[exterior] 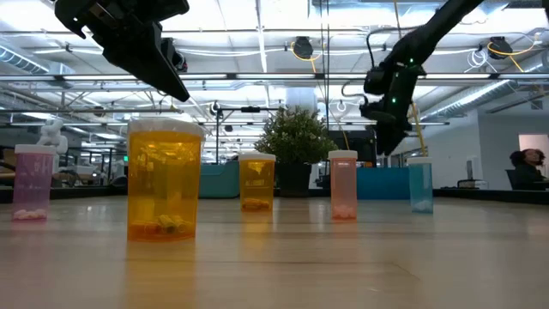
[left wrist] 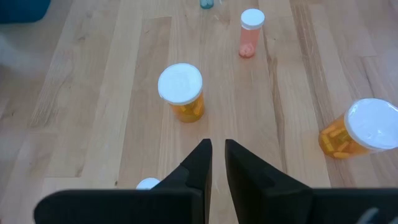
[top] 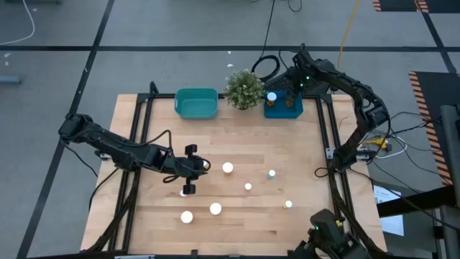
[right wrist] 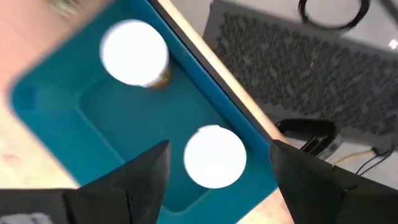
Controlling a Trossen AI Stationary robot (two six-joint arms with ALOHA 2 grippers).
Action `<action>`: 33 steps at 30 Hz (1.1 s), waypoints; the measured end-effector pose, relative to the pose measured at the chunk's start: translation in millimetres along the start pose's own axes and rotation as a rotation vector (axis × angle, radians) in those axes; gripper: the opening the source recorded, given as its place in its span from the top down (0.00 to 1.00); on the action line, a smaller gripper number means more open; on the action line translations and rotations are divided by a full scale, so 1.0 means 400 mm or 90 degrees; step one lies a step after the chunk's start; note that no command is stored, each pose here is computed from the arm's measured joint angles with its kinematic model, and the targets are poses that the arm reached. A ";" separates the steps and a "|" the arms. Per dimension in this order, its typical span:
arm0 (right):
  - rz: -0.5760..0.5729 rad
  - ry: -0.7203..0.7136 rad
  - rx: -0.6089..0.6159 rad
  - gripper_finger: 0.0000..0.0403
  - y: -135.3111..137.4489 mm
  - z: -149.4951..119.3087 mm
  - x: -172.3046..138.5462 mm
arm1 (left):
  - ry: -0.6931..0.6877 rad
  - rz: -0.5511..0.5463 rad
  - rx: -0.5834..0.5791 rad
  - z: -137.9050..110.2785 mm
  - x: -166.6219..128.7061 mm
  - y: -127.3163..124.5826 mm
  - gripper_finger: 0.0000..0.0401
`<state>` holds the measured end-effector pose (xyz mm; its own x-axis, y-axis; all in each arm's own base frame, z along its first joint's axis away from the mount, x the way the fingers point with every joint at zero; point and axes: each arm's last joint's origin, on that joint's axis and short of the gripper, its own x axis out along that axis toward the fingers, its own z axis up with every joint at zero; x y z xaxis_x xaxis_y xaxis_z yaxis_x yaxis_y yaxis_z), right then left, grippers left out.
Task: Pick and place medicine bottles into bin by pill shape (circle, oval)
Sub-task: Put the pink small pill bottle into the green bin
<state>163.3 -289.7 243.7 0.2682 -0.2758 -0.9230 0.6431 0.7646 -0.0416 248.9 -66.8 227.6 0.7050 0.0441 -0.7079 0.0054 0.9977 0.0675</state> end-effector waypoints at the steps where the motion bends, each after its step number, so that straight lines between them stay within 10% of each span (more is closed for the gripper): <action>1: -0.001 -0.014 -0.007 0.34 0.013 0.003 -0.018 | 0.000 0.000 0.000 0.000 0.000 0.000 0.88; 17: 0.124 -0.202 -0.129 0.34 0.377 -0.095 -0.288 | 0.000 -0.033 -0.026 -0.006 -0.010 -0.039 0.85; 33: 0.287 -0.316 -0.229 0.37 0.588 -0.347 -0.219 | -0.059 -0.082 -0.089 -0.012 -0.048 -0.143 0.59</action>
<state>191.6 -4.7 261.6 0.7953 -0.0557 -0.6036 0.1435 0.9848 0.0983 231.6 -124.5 233.7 0.7675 -0.0834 -0.6356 0.0067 0.9925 -0.1221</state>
